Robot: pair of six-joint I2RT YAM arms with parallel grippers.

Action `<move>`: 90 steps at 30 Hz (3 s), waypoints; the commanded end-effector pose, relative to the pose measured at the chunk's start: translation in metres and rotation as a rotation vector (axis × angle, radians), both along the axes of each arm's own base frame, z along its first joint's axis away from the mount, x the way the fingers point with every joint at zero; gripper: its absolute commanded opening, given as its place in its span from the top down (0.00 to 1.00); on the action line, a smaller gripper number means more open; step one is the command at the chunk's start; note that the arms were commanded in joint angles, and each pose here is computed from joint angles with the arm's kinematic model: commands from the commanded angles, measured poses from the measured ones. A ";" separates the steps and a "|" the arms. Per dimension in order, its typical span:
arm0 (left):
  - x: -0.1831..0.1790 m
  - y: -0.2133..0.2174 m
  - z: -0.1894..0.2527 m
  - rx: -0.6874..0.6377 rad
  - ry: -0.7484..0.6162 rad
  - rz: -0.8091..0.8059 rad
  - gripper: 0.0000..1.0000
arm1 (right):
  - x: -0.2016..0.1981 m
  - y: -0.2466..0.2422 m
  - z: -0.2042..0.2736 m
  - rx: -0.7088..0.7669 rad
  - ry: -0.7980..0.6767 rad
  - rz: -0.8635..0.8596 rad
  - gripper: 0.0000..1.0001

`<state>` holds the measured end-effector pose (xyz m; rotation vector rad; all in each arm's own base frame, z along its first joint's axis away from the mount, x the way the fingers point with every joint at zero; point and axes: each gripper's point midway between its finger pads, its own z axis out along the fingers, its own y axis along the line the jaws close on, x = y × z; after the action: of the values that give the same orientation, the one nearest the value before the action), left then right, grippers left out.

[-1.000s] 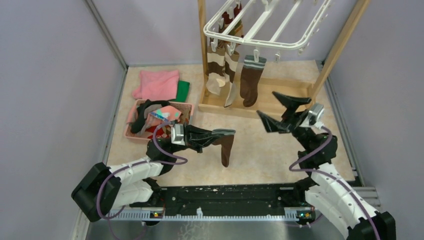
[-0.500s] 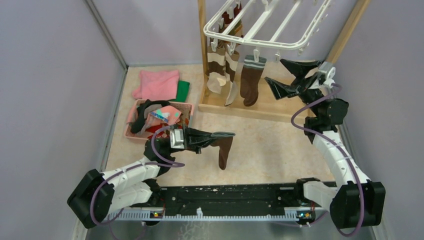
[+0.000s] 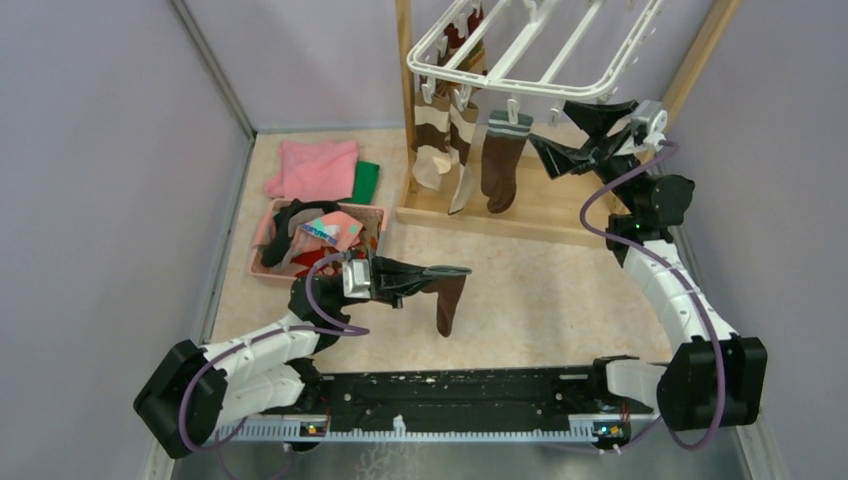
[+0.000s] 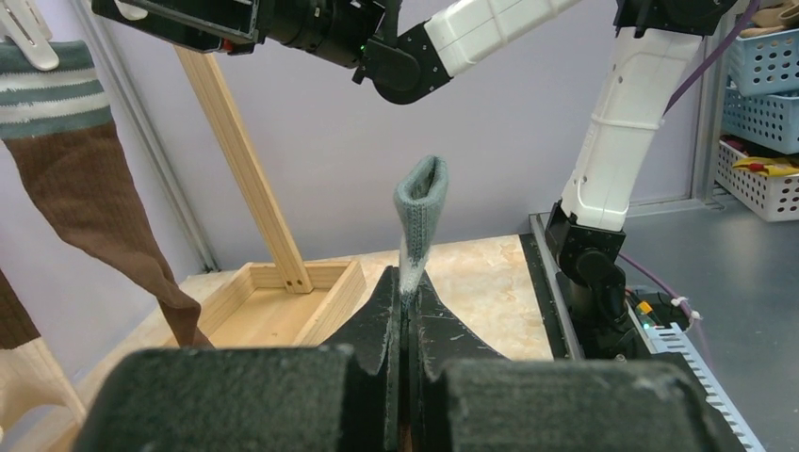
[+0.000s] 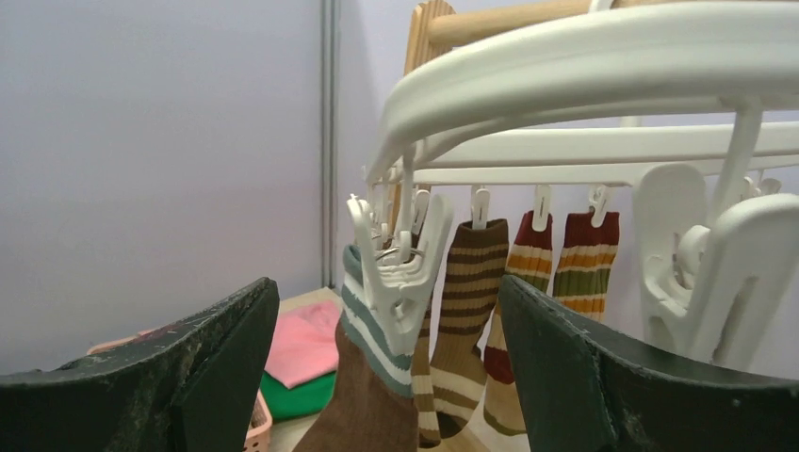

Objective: Clip the socks to the hanger
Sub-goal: Open the clamp at the hanger.

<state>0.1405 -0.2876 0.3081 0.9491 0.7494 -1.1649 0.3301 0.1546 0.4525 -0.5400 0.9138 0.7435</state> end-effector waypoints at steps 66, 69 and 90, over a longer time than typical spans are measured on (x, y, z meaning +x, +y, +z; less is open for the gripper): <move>-0.004 0.001 0.033 -0.043 -0.106 -0.004 1.00 | -0.003 0.000 0.063 0.095 -0.088 0.068 0.73; 0.003 -0.004 0.039 -0.047 -0.090 -0.002 1.00 | -0.005 0.001 0.064 0.102 -0.084 0.082 0.87; 0.124 -0.112 0.088 -0.052 0.329 -0.149 1.00 | -0.012 0.001 0.067 0.190 0.040 0.151 1.00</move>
<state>0.2558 -0.3931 0.3660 0.8191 0.9458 -1.4173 0.3377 0.1592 0.4902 -0.4157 0.9063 0.9721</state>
